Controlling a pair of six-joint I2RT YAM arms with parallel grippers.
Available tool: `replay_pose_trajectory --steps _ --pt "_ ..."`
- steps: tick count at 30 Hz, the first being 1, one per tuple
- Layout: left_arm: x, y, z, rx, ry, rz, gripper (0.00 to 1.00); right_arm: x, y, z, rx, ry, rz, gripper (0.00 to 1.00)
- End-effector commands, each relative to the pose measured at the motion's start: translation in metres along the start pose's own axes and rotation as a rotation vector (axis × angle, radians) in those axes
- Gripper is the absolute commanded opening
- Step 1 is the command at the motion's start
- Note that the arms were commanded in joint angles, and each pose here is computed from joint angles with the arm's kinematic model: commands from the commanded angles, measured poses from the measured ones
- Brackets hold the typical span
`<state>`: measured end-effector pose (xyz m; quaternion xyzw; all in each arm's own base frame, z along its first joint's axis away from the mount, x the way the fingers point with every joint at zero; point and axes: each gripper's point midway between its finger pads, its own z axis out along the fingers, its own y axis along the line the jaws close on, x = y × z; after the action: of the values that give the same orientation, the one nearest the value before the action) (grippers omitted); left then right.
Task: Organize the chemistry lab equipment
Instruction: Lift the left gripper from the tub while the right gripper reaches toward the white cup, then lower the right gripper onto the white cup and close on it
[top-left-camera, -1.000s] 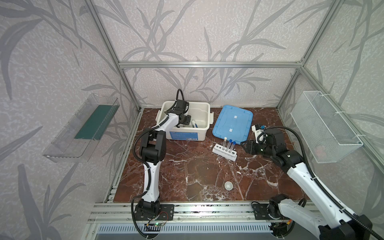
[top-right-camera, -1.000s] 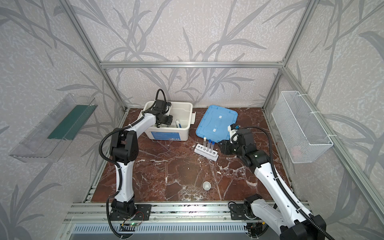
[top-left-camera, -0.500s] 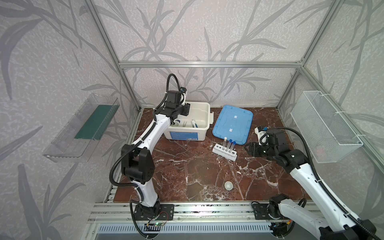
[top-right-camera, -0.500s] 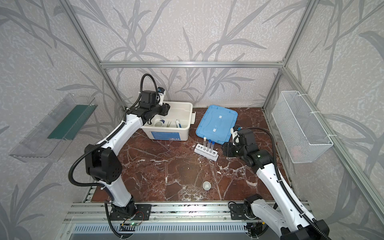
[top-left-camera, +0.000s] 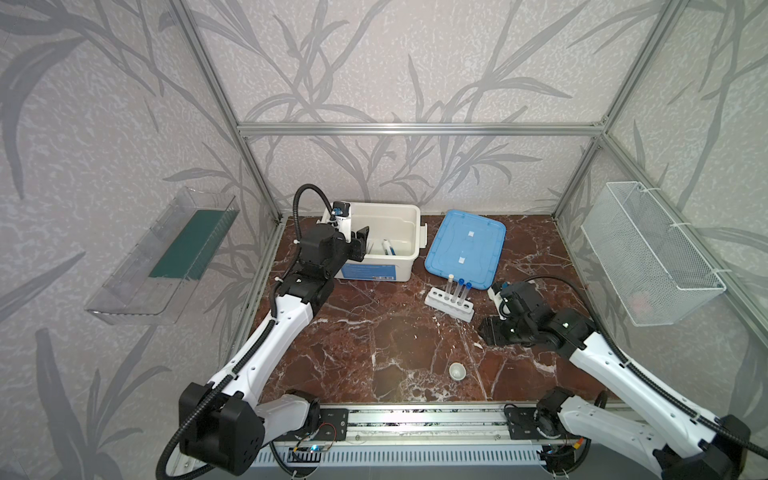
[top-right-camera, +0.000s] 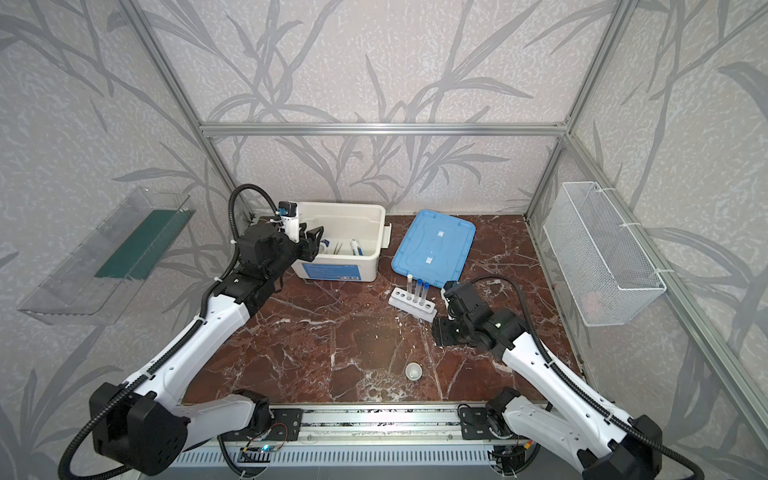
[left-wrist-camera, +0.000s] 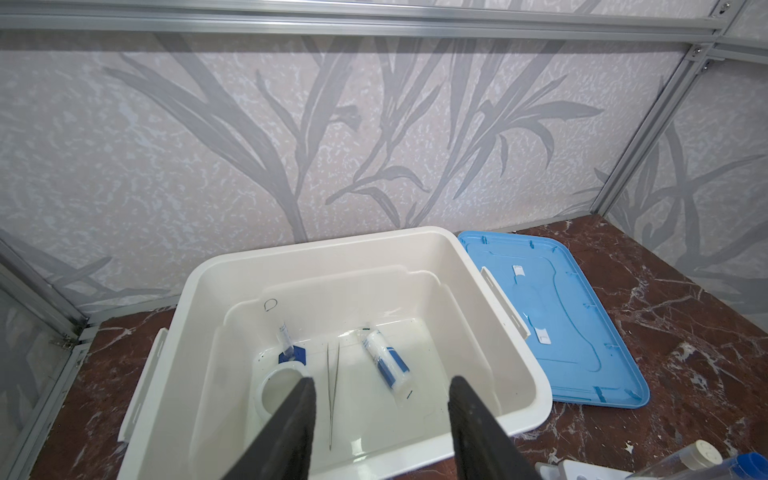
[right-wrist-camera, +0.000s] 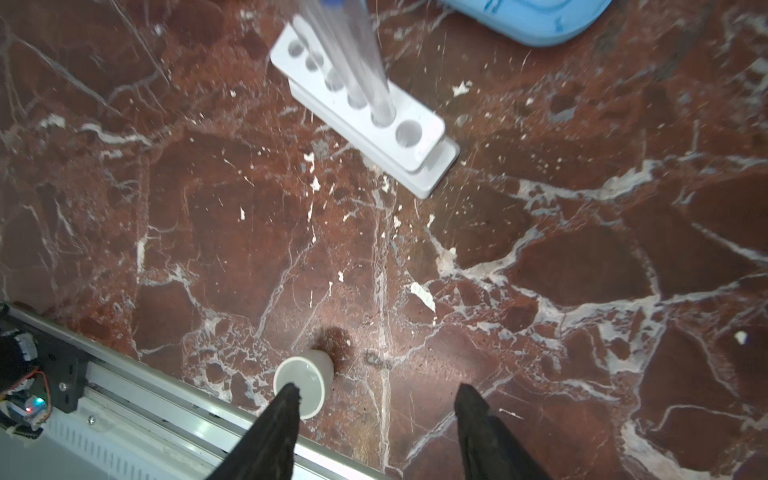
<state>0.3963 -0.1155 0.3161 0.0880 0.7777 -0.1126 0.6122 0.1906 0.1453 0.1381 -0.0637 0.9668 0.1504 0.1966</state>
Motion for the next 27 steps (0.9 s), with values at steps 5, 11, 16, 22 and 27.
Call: replay_pose_trajectory --steps 5,11,16,22,27 --pt "0.028 0.004 -0.026 -0.038 0.077 -0.078 0.49 0.035 0.015 0.028 0.039 0.128 -0.001 0.58" --pt "0.039 0.007 -0.057 -0.056 0.141 0.011 0.49 0.05 0.022 0.049 0.047 0.188 0.022 0.54" --pt "0.05 0.01 -0.067 -0.067 0.086 -0.004 0.5 0.056 0.032 0.063 0.051 0.22 0.006 0.51" --pt "0.061 0.011 -0.064 -0.068 0.125 0.0 0.51 0.065 0.037 0.075 0.067 0.267 -0.009 0.47" --pt "0.065 0.01 -0.062 -0.06 0.145 0.007 0.51 0.071 0.038 0.078 0.068 0.287 -0.011 0.43"
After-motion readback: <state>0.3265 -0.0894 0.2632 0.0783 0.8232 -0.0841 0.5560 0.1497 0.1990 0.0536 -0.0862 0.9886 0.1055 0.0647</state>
